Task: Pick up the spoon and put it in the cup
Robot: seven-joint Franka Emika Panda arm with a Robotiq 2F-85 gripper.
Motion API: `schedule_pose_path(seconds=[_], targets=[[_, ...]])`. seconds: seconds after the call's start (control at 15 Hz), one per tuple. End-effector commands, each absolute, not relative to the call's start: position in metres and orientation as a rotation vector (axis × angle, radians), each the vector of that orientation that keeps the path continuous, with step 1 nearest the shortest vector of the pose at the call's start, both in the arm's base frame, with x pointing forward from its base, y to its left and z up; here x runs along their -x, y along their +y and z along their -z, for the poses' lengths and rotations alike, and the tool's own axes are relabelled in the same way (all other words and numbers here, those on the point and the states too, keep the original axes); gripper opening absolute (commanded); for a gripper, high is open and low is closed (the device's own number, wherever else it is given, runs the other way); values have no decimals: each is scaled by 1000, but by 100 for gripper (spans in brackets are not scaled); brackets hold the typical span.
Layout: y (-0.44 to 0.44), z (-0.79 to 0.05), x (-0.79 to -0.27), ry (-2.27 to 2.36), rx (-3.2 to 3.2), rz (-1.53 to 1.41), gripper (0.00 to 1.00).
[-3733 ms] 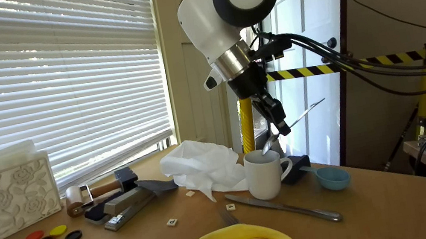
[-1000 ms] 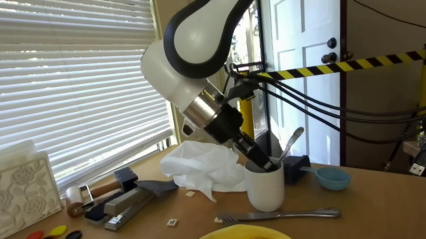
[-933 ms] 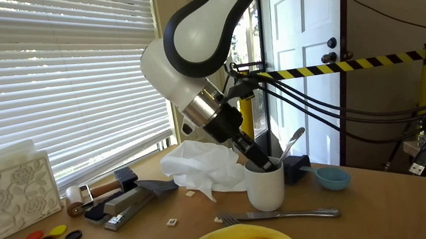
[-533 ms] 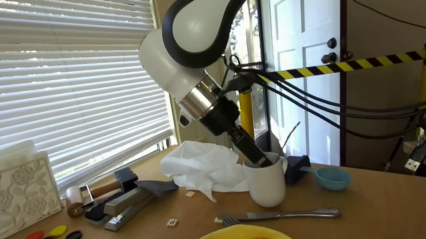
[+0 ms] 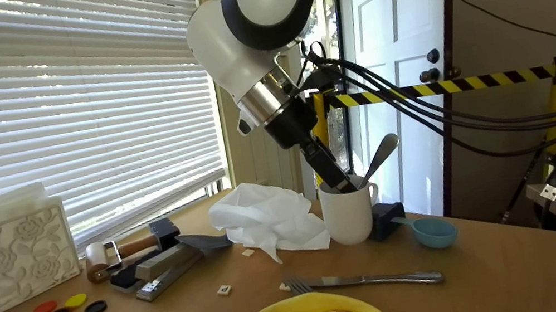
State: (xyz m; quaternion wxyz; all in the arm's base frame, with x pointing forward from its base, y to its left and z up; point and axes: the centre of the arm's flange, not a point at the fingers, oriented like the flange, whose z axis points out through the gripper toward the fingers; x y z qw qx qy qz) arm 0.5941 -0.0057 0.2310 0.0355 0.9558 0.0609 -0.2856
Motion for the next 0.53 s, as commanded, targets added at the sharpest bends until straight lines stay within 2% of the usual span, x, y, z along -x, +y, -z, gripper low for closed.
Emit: schedule_pose_path(seconds=[0.0, 0.2, 0.27, 0.33, 0.47], targets=[[-4, -232, -575, 157, -2969, 802, 92], [-5, -218, -576, 138, -2974, 731, 90], [-6, -213, -577, 128, -2978, 701, 44], [-7, -208, -577, 114, -2978, 680, 43], [-7, -204, -578, 98, -2983, 648, 28]])
